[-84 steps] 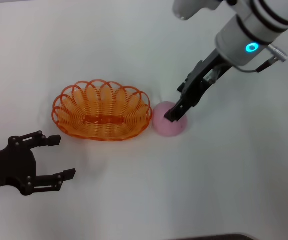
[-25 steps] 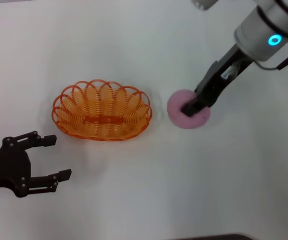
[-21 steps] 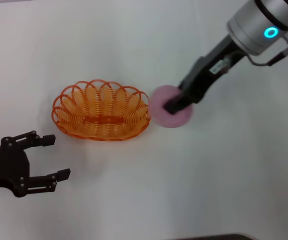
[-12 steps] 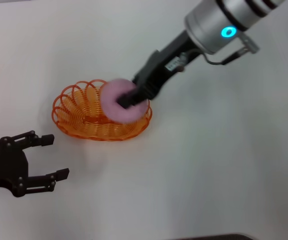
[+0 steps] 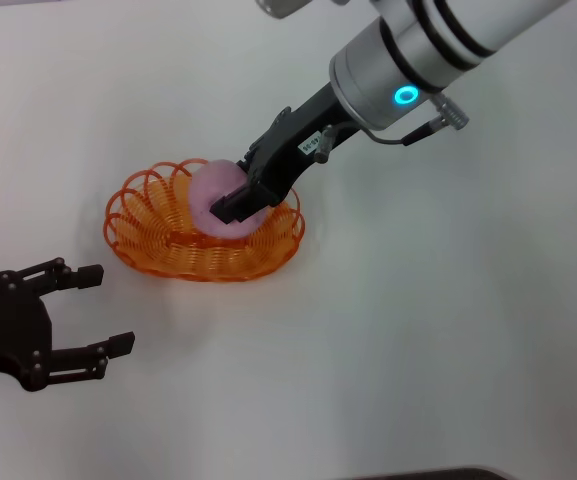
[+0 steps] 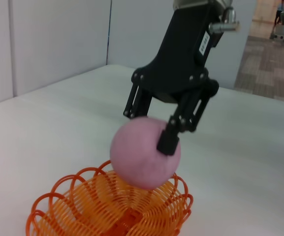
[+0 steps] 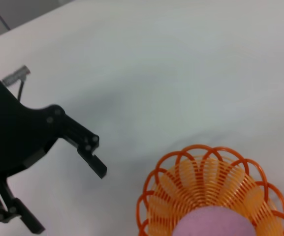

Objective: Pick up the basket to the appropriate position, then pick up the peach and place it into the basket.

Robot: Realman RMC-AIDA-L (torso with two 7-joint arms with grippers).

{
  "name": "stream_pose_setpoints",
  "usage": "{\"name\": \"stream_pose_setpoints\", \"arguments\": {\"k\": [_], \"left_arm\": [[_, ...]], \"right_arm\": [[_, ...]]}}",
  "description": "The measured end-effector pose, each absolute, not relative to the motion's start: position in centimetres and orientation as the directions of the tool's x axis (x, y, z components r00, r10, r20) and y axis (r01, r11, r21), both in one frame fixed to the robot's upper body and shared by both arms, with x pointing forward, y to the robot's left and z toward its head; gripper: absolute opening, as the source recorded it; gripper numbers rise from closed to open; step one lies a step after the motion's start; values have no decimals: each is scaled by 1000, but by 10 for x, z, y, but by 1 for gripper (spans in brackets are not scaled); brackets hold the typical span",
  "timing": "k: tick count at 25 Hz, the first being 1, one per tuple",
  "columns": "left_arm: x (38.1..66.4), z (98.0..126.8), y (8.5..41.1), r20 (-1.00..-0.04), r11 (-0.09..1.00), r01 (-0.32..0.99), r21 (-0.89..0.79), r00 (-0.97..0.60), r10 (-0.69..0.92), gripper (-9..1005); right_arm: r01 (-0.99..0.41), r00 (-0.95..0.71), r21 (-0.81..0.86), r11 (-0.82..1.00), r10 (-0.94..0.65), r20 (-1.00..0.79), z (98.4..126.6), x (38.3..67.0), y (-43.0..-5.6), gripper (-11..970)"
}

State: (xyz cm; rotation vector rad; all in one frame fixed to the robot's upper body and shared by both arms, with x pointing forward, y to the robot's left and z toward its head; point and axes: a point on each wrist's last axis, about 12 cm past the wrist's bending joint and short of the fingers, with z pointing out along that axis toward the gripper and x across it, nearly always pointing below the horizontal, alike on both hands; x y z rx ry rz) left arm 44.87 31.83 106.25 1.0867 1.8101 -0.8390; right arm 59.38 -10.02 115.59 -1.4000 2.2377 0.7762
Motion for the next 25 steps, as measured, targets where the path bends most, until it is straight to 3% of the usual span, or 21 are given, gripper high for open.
{"name": "stream_pose_setpoints", "arguments": {"k": [5,10,13,19,25], "left_arm": [[449,1062,318,-900,399,909,-119,-269,345,851],[449,1062,318,-899,398,910,-119,-269,345,850],[448,1063,319,-900,403,907,-119,-270,342,850],[447,1062,322,-902,420,899,-122,-277,331,849],[445,1061,324,-901,427,895,-128,-285,328,848]], "right_arm": [[-900,-433,240,363,-684,-587,1151,595,-101,438],[-906,-420,239,349,-681,-600,1150,595,-102,664],[-908,-416,261,326,-638,-649,1150,593,-106,886],[-912,-400,298,281,-457,-794,1149,585,-145,924],[-926,-360,274,258,-396,-844,1119,558,-196,924]]}}
